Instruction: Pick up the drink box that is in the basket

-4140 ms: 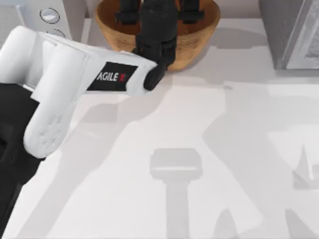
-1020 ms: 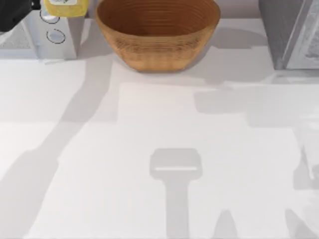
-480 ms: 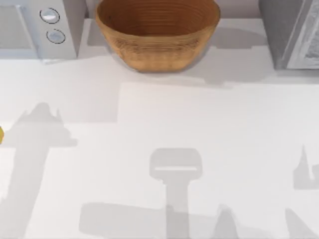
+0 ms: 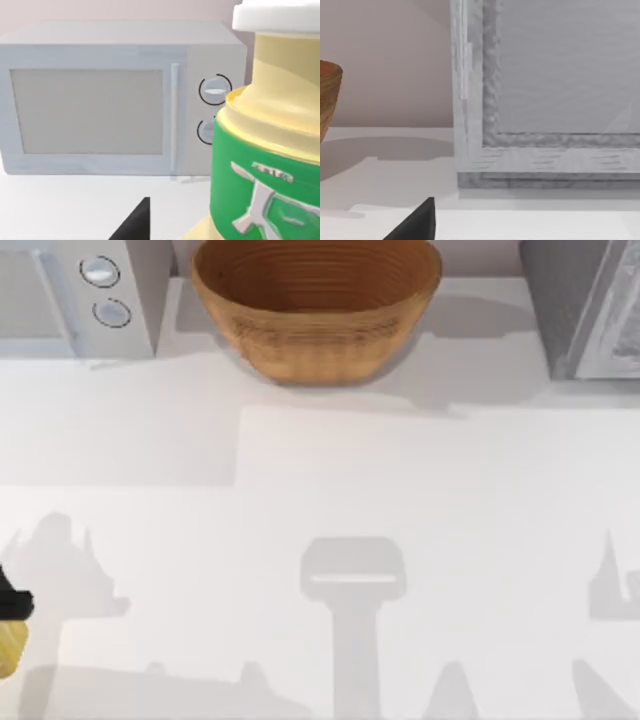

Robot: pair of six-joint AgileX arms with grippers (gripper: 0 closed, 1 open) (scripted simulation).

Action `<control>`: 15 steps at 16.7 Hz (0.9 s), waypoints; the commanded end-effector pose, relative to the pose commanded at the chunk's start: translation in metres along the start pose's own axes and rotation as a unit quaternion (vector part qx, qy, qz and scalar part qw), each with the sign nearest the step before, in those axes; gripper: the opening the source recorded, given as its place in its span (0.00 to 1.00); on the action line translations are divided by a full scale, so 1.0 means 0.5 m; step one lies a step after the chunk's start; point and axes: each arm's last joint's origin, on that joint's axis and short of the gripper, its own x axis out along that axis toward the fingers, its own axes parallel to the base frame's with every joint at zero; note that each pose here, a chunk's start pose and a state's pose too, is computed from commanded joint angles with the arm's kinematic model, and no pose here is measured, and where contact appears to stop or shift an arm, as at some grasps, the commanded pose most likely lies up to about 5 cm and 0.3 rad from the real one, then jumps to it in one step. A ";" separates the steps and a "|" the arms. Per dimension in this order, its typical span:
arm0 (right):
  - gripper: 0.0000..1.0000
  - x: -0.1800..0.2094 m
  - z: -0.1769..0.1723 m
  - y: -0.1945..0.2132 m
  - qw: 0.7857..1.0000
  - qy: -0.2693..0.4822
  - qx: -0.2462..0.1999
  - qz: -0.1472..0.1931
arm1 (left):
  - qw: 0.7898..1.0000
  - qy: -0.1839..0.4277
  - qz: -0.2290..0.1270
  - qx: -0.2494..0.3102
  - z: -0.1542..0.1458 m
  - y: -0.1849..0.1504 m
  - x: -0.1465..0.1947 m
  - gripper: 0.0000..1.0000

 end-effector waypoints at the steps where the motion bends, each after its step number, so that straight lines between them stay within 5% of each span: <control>1: 1.00 0.000 0.000 0.000 1.000 0.000 0.000 0.000 | 1.000 0.001 0.000 0.000 -0.006 0.001 0.000 0.00; 9: 1.00 0.000 0.000 0.000 1.000 0.000 0.000 0.000 | 1.000 0.004 0.006 0.008 -0.004 -0.001 0.004 0.00; 15: 1.00 0.000 0.000 0.000 1.000 0.000 0.000 0.000 | 0.997 -0.028 0.069 0.038 0.048 -0.010 0.037 0.00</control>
